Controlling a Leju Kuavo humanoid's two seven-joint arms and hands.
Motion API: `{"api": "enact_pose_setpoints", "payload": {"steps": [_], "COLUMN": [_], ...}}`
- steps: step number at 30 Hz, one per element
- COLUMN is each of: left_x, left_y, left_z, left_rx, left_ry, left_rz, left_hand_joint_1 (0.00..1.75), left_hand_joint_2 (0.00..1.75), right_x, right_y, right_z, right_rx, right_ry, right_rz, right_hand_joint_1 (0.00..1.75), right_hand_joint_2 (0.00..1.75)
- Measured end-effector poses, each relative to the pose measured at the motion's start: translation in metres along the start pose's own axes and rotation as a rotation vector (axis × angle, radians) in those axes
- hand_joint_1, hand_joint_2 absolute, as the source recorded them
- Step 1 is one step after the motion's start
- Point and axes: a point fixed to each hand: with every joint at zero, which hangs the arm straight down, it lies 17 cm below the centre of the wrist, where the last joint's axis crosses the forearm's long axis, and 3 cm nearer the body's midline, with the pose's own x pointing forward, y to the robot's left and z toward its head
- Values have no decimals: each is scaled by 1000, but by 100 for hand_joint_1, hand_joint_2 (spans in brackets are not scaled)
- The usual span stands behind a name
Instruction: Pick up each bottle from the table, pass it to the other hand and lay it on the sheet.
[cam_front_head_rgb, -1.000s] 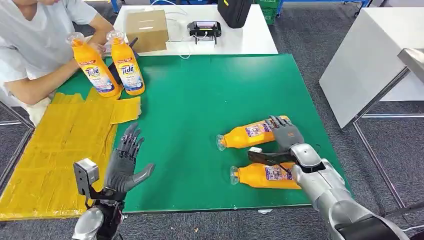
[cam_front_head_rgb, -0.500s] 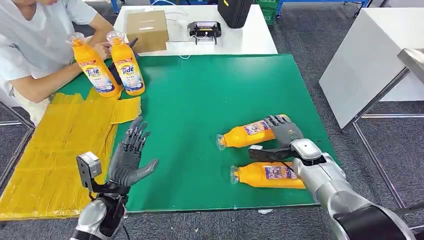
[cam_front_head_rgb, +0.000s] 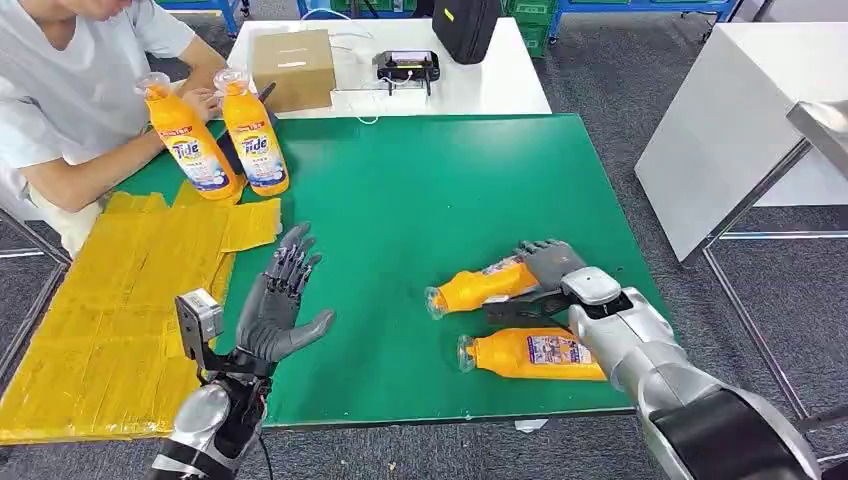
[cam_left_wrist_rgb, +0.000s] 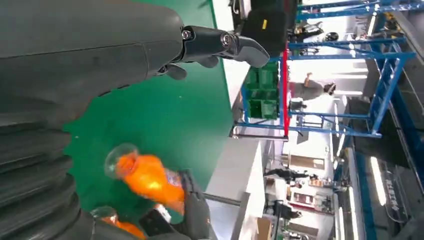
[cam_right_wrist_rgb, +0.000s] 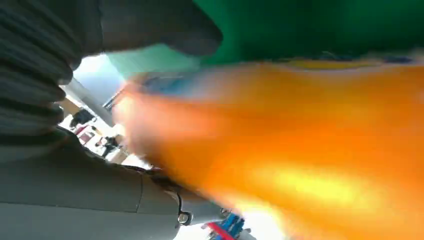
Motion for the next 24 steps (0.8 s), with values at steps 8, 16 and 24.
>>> {"api": "enact_pose_setpoints", "payload": {"steps": [8, 16, 24], "left_x": [-3, -6, -6], "left_y": [0, -1, 0], "left_z": [-2, -4, -4], "left_rx": [-1, -5, -1], "left_ry": [5, 8, 7], "left_rz": [3, 4, 4], "left_hand_joint_1": [0, 0, 0], "left_hand_joint_2": [175, 175, 175], "right_x": [7, 10, 8], "right_y": [1, 8, 12], "right_z": [0, 1, 1], "right_rx": [26, 58, 68], "right_ry": [-28, -37, -32], "right_rz": [-10, 21, 46], "right_hand_joint_1": [175, 173, 175], "right_hand_joint_2": [175, 175, 175]}}
